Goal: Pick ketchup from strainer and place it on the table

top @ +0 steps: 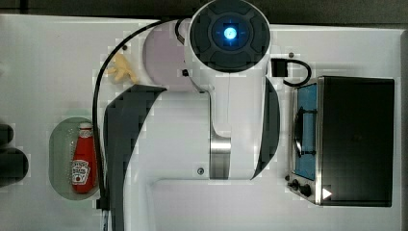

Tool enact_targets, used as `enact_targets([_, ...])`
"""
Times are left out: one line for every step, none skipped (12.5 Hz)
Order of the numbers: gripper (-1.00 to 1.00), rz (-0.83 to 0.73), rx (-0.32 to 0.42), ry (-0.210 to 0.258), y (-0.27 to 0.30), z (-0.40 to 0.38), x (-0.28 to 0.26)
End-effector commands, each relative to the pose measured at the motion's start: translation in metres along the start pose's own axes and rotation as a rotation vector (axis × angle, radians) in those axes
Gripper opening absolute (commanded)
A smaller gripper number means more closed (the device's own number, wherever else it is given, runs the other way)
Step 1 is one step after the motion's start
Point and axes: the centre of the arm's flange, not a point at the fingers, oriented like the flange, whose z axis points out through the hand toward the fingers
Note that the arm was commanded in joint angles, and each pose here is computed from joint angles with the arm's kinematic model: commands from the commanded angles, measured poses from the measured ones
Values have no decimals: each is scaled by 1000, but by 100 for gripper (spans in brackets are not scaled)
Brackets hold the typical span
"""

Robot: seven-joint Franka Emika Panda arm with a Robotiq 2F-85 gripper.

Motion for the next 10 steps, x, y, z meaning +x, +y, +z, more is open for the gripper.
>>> enact_targets([59, 152, 14, -6, 84, -87, -67])
enact_targets([82, 138, 21, -9, 76, -86, -72])
enact_targets([99, 114, 28, -11, 64, -84, -78])
enact_targets([100, 85, 26, -6, 50, -81, -87])
enact_targets([100, 52, 22, -1, 35, -78, -96])
enact_targets([100, 15, 17, 4, 19, -74, -107])
enact_targets([100, -27, 9, 6, 1, -68, -121])
enact_targets([100, -73, 3, 9, -18, -61, -136])
enact_targets([100, -121, -3, 10, -38, -53, -152])
enact_targets([100, -170, -8, 10, -57, -43, -169])
